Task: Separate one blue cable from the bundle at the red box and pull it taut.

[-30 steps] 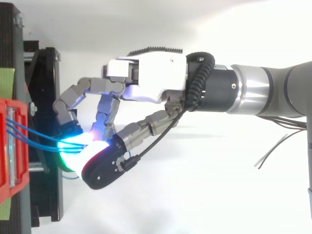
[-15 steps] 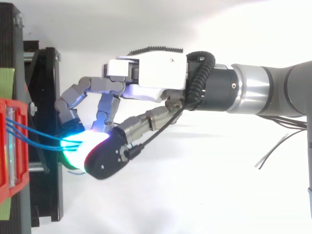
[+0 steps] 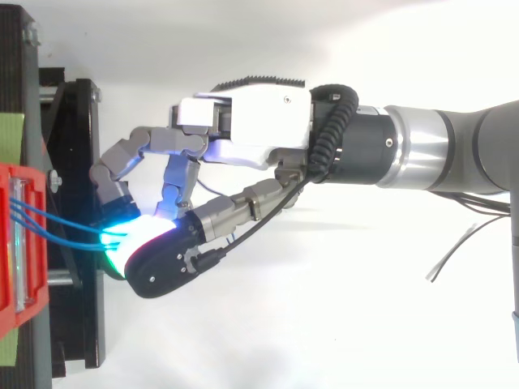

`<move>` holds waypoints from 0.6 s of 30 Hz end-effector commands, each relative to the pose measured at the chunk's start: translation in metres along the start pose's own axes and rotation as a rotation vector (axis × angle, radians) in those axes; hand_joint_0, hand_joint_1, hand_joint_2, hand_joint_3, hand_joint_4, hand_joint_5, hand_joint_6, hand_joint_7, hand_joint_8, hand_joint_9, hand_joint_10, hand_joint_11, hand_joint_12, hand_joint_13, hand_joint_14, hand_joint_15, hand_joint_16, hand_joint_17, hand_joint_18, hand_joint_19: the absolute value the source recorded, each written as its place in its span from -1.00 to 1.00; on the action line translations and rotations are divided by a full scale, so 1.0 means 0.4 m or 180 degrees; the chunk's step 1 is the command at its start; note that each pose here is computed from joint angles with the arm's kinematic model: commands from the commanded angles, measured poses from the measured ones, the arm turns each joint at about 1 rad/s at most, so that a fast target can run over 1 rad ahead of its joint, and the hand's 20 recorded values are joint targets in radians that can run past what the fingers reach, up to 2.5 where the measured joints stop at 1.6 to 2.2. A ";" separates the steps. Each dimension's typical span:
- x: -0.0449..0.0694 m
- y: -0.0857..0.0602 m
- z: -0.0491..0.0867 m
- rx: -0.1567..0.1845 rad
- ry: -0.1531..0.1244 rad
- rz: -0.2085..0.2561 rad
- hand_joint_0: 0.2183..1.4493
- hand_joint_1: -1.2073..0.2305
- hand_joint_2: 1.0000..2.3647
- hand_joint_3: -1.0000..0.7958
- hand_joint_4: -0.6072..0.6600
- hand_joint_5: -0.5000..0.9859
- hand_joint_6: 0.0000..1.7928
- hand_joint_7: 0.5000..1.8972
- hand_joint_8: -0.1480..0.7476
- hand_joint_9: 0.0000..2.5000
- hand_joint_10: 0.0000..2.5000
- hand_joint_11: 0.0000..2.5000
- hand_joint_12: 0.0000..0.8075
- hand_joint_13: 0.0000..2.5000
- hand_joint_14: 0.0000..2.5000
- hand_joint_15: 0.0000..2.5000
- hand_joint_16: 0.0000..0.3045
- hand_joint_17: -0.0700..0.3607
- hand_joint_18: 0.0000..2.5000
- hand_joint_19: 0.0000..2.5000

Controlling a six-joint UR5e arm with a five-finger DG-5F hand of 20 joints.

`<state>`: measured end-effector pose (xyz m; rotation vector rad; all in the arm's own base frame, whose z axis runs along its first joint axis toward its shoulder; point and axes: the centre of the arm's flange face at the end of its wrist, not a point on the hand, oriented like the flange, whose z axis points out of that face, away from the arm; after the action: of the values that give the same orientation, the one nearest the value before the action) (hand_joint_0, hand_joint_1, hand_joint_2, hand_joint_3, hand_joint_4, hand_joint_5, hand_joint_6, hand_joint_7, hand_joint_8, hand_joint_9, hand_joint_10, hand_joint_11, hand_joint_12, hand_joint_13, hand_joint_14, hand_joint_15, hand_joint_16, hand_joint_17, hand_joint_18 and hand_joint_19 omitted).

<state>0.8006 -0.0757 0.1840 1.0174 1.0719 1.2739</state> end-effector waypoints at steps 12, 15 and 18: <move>0.000 -0.001 0.000 -0.0002 -0.0001 -0.0009 -0.08 -0.64 -1.00 -0.42 0.09 -0.52 0.01 0.32 0.20 -0.13 -0.99 -0.14 0.07 -0.09 -0.98 -0.34 -0.66 -0.13 -0.16 -0.43; 0.000 -0.001 -0.001 0.0003 -0.0001 -0.0009 -0.07 -0.65 -1.00 -0.44 0.12 -0.52 0.02 0.33 0.21 -0.13 -0.99 -0.14 0.07 -0.09 -0.98 -0.34 -0.66 -0.13 -0.16 -0.44; 0.000 0.000 0.000 0.0003 -0.0001 -0.0009 -0.21 -0.61 -1.00 -0.44 0.23 -0.52 0.03 0.12 0.21 -0.12 -0.99 -0.14 0.07 -0.09 -0.98 -0.34 -0.66 -0.14 -0.16 -0.43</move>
<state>0.8007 -0.0756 0.1838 1.0157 1.0729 1.2714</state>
